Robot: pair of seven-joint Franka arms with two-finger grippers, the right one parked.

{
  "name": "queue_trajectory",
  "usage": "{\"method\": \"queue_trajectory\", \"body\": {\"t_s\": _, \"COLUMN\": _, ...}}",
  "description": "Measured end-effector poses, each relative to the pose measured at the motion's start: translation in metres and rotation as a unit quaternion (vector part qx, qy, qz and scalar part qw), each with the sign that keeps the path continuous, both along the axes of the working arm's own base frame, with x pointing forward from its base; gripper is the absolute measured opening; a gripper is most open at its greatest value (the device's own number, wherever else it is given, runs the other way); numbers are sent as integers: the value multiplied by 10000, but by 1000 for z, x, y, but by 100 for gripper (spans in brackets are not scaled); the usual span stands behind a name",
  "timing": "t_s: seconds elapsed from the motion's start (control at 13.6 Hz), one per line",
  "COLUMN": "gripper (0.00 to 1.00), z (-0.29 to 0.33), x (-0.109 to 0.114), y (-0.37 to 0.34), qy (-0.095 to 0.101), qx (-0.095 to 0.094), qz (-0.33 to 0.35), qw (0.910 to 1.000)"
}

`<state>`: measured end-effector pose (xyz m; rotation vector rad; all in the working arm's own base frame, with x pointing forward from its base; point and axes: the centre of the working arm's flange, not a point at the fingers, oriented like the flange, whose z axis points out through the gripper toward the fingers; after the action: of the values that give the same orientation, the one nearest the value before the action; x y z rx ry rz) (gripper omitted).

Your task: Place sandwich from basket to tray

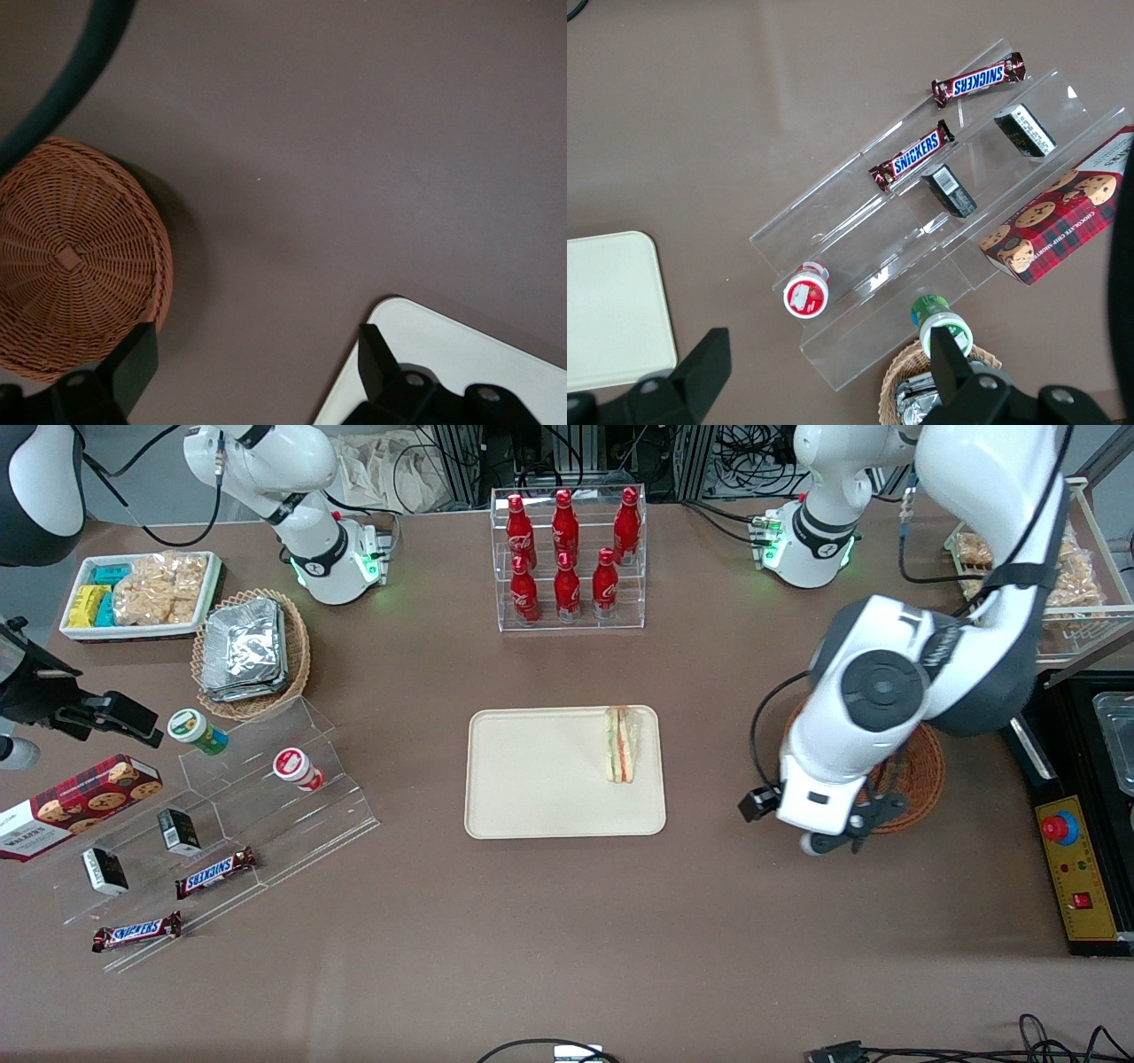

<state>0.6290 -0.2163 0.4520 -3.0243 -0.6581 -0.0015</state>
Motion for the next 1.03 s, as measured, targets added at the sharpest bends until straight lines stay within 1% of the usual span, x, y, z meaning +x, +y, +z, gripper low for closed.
{"method": "queue_trajectory", "body": {"t_s": 0.22, "gripper": 100, "z": 20, "x": -1, "y": 32, "qy": 129, "qx": -25, "qz": -255, "qw": 9996}}
{"method": "queue_trajectory", "body": {"t_s": 0.37, "gripper": 100, "z": 34, "x": -1, "y": 50, "qy": 86, "qx": -22, "qz": -441, "qw": 9990}}
{"method": "queue_trajectory", "body": {"t_s": 0.52, "gripper": 100, "z": 52, "x": -4, "y": 67, "qy": 27, "qx": 66, "qz": -558, "qw": 9984}}
{"method": "queue_trajectory", "body": {"t_s": 0.59, "gripper": 100, "z": 61, "x": -7, "y": 76, "qy": 13, "qx": 72, "qz": -658, "qw": 9978}}
{"method": "queue_trajectory", "body": {"t_s": 0.81, "gripper": 100, "z": 95, "x": -22, "y": 118, "qy": 91, "qx": -107, "qz": -1057, "qw": 9943}}
{"method": "queue_trajectory", "body": {"t_s": 0.96, "gripper": 100, "z": 122, "x": -35, "y": 155, "qy": 76, "qx": -217, "qz": -1378, "qw": 9902}}
{"method": "queue_trajectory", "body": {"t_s": 1.03, "gripper": 100, "z": 134, "x": -42, "y": 170, "qy": 52, "qx": -221, "qz": -1504, "qw": 9884}}
